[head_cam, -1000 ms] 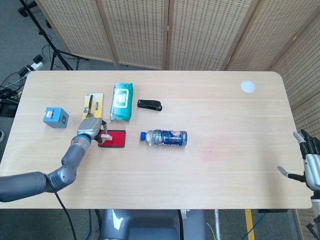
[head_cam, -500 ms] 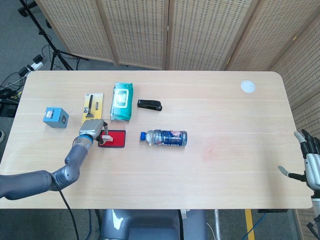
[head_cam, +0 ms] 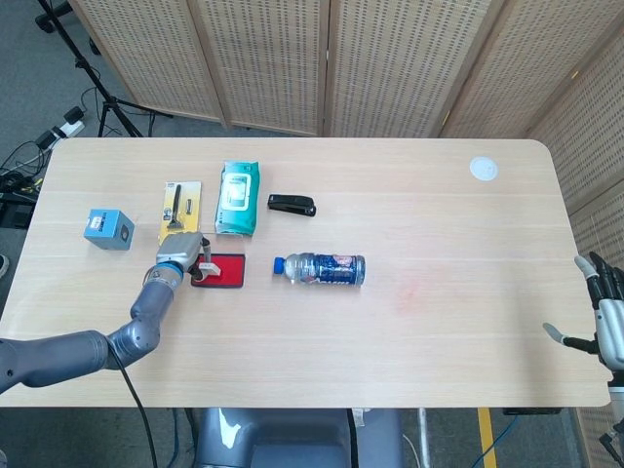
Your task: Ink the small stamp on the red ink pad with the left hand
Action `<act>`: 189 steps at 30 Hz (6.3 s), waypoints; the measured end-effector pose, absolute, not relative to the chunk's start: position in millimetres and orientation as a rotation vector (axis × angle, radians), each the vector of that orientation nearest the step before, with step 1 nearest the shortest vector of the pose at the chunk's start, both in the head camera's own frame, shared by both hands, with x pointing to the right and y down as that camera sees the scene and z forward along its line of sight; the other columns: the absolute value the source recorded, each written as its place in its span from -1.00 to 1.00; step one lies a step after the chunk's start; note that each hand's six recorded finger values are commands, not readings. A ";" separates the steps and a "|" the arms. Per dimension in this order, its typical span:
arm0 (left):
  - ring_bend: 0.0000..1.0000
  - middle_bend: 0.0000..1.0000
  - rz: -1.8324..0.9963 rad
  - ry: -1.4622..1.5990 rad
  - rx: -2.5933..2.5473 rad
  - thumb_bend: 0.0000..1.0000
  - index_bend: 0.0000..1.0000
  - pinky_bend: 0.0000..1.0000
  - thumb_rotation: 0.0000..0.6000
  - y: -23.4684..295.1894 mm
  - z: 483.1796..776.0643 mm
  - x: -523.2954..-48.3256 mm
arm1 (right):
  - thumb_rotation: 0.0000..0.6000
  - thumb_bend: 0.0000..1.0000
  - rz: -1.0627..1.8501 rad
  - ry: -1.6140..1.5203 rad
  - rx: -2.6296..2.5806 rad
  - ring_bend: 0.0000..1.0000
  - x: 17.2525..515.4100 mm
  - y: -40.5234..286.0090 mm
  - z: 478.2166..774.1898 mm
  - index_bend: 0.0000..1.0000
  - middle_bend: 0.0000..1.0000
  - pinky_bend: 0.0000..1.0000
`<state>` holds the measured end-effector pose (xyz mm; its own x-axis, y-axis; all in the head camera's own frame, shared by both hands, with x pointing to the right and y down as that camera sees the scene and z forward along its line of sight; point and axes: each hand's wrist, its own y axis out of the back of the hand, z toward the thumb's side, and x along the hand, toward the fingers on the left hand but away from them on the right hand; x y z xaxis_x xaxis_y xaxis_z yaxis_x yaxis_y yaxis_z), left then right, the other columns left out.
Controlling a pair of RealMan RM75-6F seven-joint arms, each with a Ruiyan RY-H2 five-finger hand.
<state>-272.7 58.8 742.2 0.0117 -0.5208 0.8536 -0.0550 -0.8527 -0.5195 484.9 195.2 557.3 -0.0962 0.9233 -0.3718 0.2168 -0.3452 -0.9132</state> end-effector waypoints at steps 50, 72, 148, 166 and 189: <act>0.98 0.94 -1.886 0.568 -1.917 -0.04 0.24 0.80 1.00 49.8 699.0 -281.9 | 1.00 -1.00 1.483 -1.239 -1.576 -1.00 478.9 197.8 558.7 -1.00 -1.00 -1.00; 0.98 0.94 -2.083 0.529 -1.883 -0.04 0.24 0.80 1.00 83.8 695.0 -401.8 | 1.00 -1.00 1.483 -1.198 -1.575 -1.00 470.8 200.9 562.3 -1.00 -1.00 -1.00; 0.96 0.93 -2.046 0.430 -1.899 -0.12 -0.19 0.80 1.00 106.9 716.1 -406.3 | 1.00 -1.00 1.484 -1.205 -1.582 -1.00 471.5 201.0 561.9 -1.00 -1.00 -1.00; 0.96 0.93 -2.001 0.358 -1.875 -0.11 -0.19 0.80 1.00 120.7 696.3 -397.5 | 1.00 -1.00 1.474 -1.211 -1.585 -1.00 471.1 201.4 559.3 -1.00 -1.00 -1.00; -1.00 -1.00 -1.642 0.864 -1.877 -1.00 -1.00 -1.00 1.00 99.7 623.4 -418.2 | 1.00 -1.00 1.455 -1.213 -1.578 -1.00 469.2 201.6 554.9 -1.00 -1.00 -1.00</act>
